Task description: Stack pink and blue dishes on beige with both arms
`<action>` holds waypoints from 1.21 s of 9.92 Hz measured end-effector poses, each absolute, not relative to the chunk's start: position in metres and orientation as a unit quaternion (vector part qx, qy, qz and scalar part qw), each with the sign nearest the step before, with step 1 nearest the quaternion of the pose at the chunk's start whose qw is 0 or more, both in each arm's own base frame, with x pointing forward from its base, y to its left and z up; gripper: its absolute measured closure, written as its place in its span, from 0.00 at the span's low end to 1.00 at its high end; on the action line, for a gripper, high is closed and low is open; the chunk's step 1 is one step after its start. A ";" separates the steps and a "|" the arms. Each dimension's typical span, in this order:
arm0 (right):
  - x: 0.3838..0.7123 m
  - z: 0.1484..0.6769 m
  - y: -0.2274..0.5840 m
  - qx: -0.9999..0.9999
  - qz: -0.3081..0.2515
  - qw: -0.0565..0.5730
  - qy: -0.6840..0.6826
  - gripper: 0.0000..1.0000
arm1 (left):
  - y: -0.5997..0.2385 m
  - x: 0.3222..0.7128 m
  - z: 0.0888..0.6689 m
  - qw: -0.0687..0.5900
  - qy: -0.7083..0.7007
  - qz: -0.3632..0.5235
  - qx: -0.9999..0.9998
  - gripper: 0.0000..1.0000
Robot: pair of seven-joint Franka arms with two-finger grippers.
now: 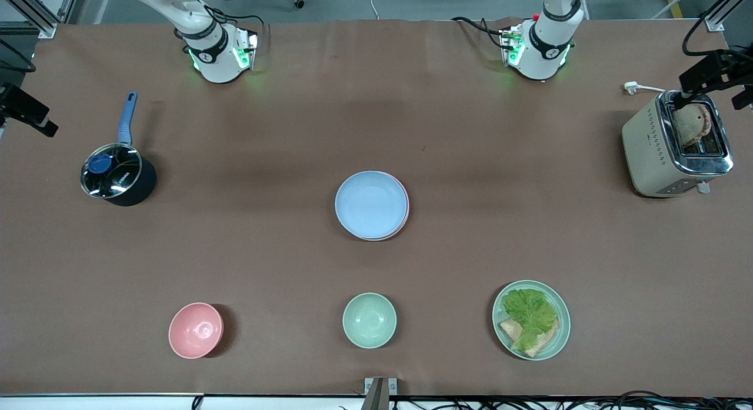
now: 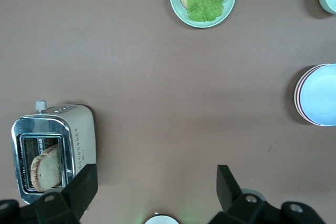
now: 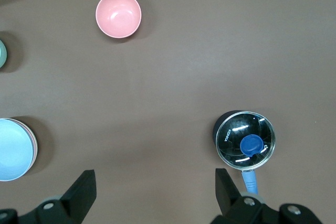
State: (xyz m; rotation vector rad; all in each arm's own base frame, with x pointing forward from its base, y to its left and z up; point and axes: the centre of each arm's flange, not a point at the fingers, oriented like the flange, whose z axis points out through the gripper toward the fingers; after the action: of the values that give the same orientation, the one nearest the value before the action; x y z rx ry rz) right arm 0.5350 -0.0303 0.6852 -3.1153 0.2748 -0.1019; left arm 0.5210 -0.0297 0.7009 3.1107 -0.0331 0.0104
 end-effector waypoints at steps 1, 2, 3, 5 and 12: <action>0.535 0.685 -0.030 -0.996 -0.032 0.006 0.088 0.00 | -0.037 0.521 0.700 0.015 -0.011 0.002 1.000 0.00; 0.535 0.684 -0.031 -0.996 -0.032 0.006 0.088 0.00 | -0.042 0.522 0.697 0.015 -0.011 0.000 1.000 0.00; 0.535 0.684 -0.031 -0.996 -0.031 0.006 0.088 0.00 | -0.047 0.523 0.695 0.015 -0.010 -0.002 1.000 0.00; 0.535 0.686 -0.032 -0.996 -0.033 0.004 0.085 0.00 | -0.049 0.524 0.692 0.014 -0.008 -0.004 1.000 0.00; 0.534 0.687 -0.036 -0.996 -0.032 -0.006 0.087 0.00 | -0.050 0.522 0.678 0.015 -0.005 0.008 1.000 0.00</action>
State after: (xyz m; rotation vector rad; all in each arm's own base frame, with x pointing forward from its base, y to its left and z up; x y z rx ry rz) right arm 0.5344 -0.0359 0.6868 -3.1395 0.2730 -0.1024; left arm 0.5220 -0.0504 0.6783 3.1109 -0.0159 0.0255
